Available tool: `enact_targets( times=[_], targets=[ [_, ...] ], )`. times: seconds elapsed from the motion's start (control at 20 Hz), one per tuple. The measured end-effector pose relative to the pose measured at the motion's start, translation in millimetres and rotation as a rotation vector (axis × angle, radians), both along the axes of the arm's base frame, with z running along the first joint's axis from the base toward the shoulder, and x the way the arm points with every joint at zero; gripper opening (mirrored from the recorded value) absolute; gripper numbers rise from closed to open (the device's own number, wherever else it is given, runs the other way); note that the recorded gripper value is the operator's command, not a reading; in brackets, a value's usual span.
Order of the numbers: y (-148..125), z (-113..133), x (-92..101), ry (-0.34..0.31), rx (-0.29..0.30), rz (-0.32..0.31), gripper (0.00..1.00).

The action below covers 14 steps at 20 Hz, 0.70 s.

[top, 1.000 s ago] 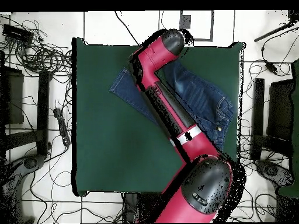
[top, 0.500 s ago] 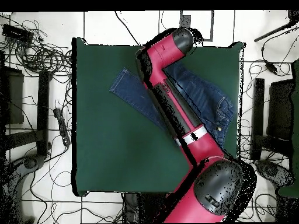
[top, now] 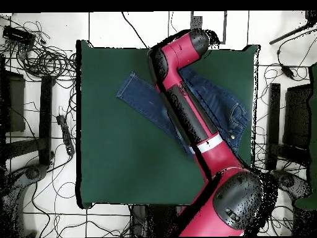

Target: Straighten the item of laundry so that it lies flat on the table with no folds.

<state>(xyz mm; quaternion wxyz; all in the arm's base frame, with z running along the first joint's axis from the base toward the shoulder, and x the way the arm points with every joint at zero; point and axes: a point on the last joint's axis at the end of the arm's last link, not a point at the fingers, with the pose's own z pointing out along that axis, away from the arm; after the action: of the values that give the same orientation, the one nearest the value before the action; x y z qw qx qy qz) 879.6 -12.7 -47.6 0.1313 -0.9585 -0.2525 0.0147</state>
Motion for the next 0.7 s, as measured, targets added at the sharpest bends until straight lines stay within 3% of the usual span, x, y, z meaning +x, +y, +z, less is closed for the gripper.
enact_targets(
  times=[0.25,0.4,0.5,0.7],
  targets=[
    [9.9,0.3,-4.8,0.036,-0.022,0.026,1.0],
    [20.4,0.5,-7.2,0.051,-0.063,0.056,1.0],
    [28.7,-0.3,-7.0,0.036,-0.137,0.091,1.0],
    [40.2,-1.3,-7.2,0.018,-0.221,0.133,1.0]
  ],
)
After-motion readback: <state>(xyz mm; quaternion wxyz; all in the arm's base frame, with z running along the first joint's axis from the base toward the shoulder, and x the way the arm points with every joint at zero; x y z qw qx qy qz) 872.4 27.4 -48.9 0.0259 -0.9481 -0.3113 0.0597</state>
